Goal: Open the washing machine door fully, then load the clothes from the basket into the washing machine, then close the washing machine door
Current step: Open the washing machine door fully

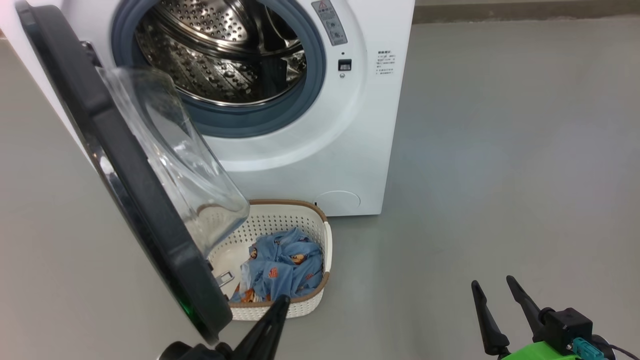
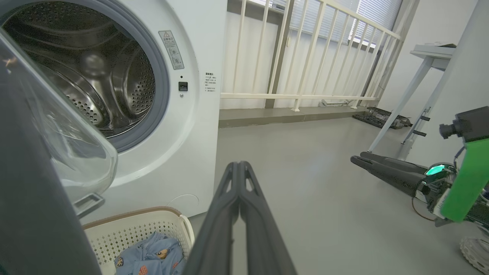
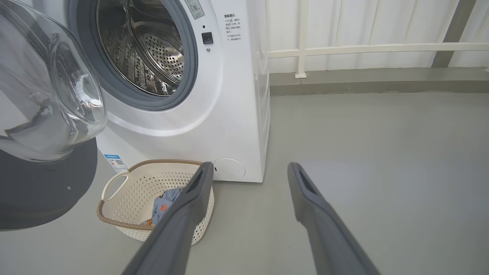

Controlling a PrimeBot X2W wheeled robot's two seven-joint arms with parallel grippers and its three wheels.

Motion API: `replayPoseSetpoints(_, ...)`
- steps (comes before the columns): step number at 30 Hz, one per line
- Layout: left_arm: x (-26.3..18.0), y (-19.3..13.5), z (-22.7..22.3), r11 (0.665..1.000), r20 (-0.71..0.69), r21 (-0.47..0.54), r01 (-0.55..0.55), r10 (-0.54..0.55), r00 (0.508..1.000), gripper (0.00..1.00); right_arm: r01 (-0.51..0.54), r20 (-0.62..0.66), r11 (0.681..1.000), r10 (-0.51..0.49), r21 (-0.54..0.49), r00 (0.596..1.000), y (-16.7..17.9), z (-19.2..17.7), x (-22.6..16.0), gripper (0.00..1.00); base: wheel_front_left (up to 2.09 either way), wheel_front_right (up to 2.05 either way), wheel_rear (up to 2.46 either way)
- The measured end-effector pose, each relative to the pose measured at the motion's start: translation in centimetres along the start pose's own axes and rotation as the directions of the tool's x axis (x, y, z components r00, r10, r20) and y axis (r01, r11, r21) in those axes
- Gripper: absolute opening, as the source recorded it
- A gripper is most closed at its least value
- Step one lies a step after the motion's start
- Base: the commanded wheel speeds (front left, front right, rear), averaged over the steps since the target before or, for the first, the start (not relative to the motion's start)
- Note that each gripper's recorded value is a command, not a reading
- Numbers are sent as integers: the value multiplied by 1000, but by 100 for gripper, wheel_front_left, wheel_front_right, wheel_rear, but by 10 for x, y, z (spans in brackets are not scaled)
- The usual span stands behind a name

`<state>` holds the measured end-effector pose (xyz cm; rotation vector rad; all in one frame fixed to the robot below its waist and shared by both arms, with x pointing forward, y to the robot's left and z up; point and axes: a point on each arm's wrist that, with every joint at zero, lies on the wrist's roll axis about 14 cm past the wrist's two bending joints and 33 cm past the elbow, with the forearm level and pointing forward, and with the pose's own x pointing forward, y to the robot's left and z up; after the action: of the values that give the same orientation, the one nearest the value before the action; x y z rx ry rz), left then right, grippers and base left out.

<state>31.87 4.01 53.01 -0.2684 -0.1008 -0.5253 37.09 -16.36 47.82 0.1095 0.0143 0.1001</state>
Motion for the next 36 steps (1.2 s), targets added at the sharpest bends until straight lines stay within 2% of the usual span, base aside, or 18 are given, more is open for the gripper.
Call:
replayPoseSetpoints(10, 12, 30, 1, 997, 4, -12, -72, 72, 997, 0, 10, -25, 1000, -10, 2, 1000, -4, -9, 1, 100, 0, 0, 0)
replayPoseSetpoints(23, 3, 64, 4, 982, 15, -14, -190, 190, 982, 0, -2, -31, 1000, 3, 11, 1000, 1, -11, 2, 100, 0, 0, 0)
replayPoseSetpoints(36, 2, 71, 2, 972, 18, -49, -231, 232, 973, 0, -13, -44, 999, 14, 30, 999, 5, -15, 6, 100, 0, 0, 0)
